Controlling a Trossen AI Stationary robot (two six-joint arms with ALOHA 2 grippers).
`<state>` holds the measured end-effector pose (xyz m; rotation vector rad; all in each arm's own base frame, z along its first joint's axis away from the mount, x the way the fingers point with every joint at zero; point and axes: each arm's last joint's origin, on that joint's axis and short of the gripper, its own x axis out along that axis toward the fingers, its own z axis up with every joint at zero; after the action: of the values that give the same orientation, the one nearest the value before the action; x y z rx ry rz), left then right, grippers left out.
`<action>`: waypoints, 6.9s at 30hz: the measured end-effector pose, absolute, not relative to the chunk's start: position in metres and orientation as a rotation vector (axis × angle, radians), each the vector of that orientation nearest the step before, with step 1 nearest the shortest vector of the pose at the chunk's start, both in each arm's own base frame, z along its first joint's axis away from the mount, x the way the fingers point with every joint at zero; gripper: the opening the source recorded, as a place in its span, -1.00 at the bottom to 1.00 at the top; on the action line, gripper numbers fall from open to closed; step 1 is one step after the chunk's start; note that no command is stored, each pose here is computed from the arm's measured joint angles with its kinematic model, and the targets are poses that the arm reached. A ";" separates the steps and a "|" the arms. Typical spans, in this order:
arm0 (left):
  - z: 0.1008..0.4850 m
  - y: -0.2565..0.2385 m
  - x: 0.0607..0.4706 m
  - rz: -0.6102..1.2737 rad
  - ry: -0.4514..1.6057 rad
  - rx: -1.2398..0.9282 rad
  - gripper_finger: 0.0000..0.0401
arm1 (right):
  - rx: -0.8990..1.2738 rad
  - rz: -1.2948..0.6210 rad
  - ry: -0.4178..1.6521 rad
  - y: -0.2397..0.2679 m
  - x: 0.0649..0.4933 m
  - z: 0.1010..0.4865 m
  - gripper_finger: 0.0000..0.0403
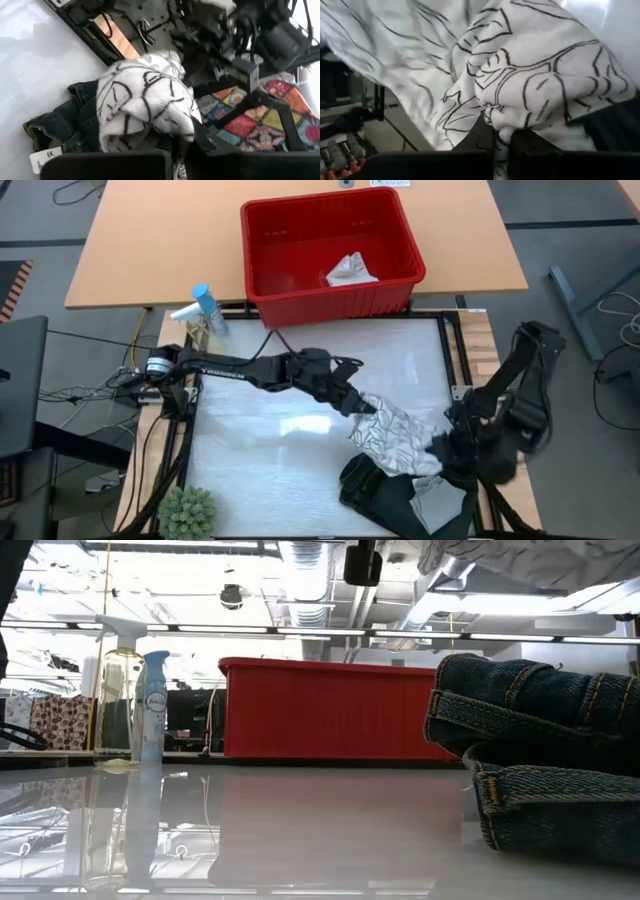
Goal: Fold Laundry from Bin
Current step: Stack the white on top of the gray boxer, then adjust the stacked clothes
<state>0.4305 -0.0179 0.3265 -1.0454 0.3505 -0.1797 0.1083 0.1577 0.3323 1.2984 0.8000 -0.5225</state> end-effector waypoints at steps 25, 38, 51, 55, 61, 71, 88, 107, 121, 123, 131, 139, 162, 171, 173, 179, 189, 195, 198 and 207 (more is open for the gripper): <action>0.312 -0.132 0.483 -0.178 0.361 -1.241 -1.00 | 1.110 -0.503 0.930 0.263 0.095 0.332 -0.81; 0.271 -0.171 0.492 -0.184 0.444 -1.403 -1.00 | 1.070 -0.574 1.043 0.299 0.104 0.318 -0.81; 0.242 -0.138 0.501 -0.025 0.563 -1.265 -1.00 | 0.857 -0.861 1.216 0.291 0.114 0.287 -0.81; 0.230 -0.136 0.498 0.058 0.636 -1.196 -1.00 | 0.813 -0.925 1.269 0.287 0.112 0.278 -0.81; 0.229 -0.127 0.499 0.103 0.591 -1.112 -0.90 | 0.808 -0.944 1.312 0.288 0.111 0.263 -0.71; 0.230 -0.117 0.501 0.076 0.591 -0.982 -0.64 | 0.840 -0.890 1.334 0.293 0.112 0.260 -0.66; 0.248 -0.067 0.504 -0.213 0.686 -0.971 -0.44 | 0.776 -0.891 1.347 0.292 0.099 0.269 -0.02; 0.359 -0.081 0.434 -0.240 0.596 -0.847 -0.74 | 0.442 -0.611 1.232 0.250 0.164 0.304 -0.91; 0.454 -0.109 0.345 -0.097 0.288 -0.766 -0.99 | 0.172 -0.168 1.249 0.198 0.264 0.303 -0.93; 0.461 -0.115 0.333 -0.081 0.269 -0.760 -0.99 | 0.173 -0.147 1.272 0.194 0.267 0.303 -0.93; 0.468 -0.142 0.306 0.021 0.222 -0.717 -1.00 | 0.233 0.068 1.441 0.207 0.257 0.293 -0.93; 0.467 -0.154 0.298 0.066 0.201 -0.714 -1.00 | 0.315 0.194 1.498 0.213 0.256 0.240 -0.93; 0.464 -0.154 0.298 0.095 0.224 -0.728 -1.00 | 0.782 -0.314 1.315 0.119 0.268 0.129 -0.93; 0.462 -0.154 0.297 0.098 0.239 -0.696 -1.00 | 0.844 -0.573 1.197 0.057 0.284 0.129 -0.93; 0.462 -0.154 0.297 0.100 0.244 -0.685 -1.00 | 0.870 -0.635 1.163 0.044 0.286 0.129 -0.93; 0.453 -0.152 0.295 0.161 0.306 -0.661 -1.00 | 0.915 -0.787 1.126 0.004 0.285 0.131 -0.92; 0.417 -0.145 0.293 0.413 0.422 -0.560 -1.00 | 0.900 -0.679 0.937 -0.015 0.261 0.201 -0.80; 0.365 -0.133 0.311 0.530 0.448 -0.583 -1.00 | 0.892 -0.657 0.929 -0.015 0.232 0.230 -0.81; 0.327 -0.121 0.326 0.531 0.455 -0.664 -1.00 | 0.862 -0.628 0.977 -0.007 0.218 0.238 -0.87; 0.256 -0.064 0.350 0.484 0.237 -0.950 -1.00 | 0.771 -0.531 1.123 0.055 0.218 0.223 -0.91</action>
<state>0.3495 -0.0642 0.2563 -0.9504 0.2374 0.4844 0.2177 0.0552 0.2234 0.7712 1.1231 -0.5310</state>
